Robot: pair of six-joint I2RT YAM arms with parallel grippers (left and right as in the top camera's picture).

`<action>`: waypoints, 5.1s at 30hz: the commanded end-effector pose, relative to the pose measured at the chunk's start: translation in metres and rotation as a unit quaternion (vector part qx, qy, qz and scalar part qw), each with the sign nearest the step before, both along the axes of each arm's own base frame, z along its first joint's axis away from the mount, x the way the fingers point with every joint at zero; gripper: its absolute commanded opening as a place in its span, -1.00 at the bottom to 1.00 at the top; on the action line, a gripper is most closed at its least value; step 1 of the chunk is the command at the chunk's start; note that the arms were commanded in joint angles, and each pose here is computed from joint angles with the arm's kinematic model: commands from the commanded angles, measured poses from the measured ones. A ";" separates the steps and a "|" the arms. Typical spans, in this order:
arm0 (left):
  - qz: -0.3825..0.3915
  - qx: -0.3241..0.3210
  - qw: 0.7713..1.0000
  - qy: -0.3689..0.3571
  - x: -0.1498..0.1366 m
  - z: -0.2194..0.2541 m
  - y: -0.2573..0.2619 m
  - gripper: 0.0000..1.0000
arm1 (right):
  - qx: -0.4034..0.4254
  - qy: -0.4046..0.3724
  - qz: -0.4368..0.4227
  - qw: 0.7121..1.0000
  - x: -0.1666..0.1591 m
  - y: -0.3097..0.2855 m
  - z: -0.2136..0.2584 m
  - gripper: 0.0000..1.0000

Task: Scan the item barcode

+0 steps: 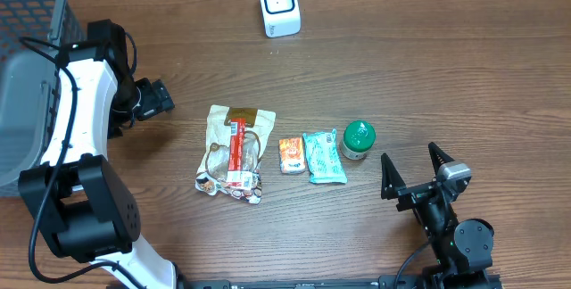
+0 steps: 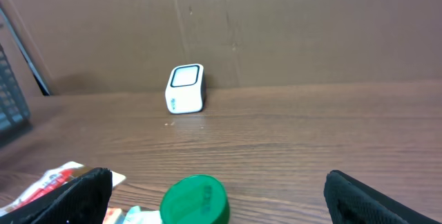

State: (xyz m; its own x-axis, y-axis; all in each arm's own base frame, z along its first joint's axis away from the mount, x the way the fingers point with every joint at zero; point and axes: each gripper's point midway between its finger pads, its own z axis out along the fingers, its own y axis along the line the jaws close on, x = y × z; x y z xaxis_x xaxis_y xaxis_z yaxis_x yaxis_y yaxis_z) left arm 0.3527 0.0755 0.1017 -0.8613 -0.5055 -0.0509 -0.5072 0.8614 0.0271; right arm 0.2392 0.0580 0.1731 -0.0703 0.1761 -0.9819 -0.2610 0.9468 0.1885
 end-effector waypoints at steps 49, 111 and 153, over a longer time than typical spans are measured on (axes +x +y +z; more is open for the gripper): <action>0.001 0.011 1.000 -0.014 0.002 0.011 0.005 1.00 | -0.012 0.428 0.124 0.895 0.013 0.048 0.115 0.69; 0.001 0.011 1.000 -0.014 0.003 0.011 0.005 0.99 | -0.160 0.550 0.232 0.786 0.000 0.208 -0.082 0.15; 0.001 0.011 1.000 -0.014 0.003 0.011 0.005 0.99 | -0.203 0.496 0.130 0.834 0.061 0.203 -0.124 0.24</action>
